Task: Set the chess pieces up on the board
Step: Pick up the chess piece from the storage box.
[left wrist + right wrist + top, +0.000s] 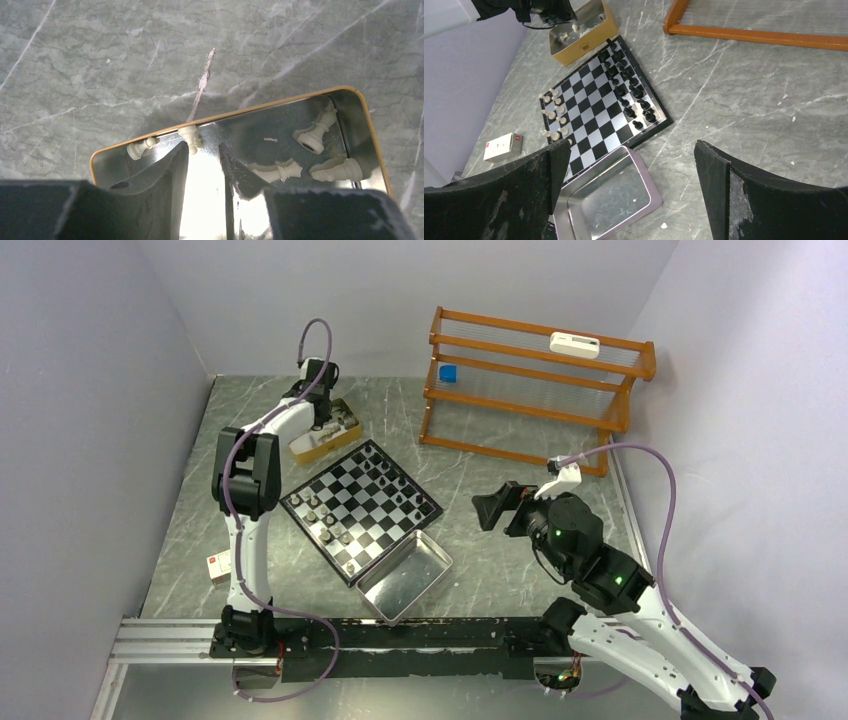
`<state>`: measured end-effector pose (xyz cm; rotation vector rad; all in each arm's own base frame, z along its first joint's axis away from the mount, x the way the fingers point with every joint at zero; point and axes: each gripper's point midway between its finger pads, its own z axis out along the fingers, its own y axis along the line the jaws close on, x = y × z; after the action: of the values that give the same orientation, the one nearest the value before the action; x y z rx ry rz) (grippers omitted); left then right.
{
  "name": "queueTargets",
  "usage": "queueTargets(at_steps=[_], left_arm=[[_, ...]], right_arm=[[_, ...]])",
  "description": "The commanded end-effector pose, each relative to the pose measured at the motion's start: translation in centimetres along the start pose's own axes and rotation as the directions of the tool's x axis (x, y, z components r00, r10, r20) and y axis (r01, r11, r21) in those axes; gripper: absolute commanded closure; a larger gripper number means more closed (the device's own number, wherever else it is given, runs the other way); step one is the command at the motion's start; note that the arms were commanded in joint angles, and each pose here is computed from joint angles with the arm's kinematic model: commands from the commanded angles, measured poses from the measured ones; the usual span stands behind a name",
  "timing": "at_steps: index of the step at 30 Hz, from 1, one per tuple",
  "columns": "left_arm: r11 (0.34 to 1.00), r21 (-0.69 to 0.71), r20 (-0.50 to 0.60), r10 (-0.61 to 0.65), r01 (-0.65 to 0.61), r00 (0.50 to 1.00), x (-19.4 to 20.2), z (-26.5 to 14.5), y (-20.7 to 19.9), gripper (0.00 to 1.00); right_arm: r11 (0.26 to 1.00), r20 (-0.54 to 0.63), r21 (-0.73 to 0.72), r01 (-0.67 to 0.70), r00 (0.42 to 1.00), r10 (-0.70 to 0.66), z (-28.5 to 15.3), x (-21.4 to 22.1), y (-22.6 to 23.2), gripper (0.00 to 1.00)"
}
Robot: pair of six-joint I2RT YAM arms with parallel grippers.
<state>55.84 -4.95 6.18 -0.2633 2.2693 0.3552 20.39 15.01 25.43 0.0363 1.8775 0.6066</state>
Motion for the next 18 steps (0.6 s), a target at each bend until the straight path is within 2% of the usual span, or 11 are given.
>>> queueTargets(at_steps=[1,18], left_arm=[[0.999,-0.005,0.032,-0.036,0.036,0.999,-0.8,1.1,0.3,0.67],[0.999,-0.009,-0.021,-0.034,0.034,0.999,1.8,2.8,0.6,0.69]], right_arm=[[1.0,0.057,-0.004,-0.017,0.998,0.018,-0.6,-1.6,0.1,0.0],[1.0,0.07,0.006,-0.011,0.998,0.011,-0.8,-2.0,-0.1,0.0]])
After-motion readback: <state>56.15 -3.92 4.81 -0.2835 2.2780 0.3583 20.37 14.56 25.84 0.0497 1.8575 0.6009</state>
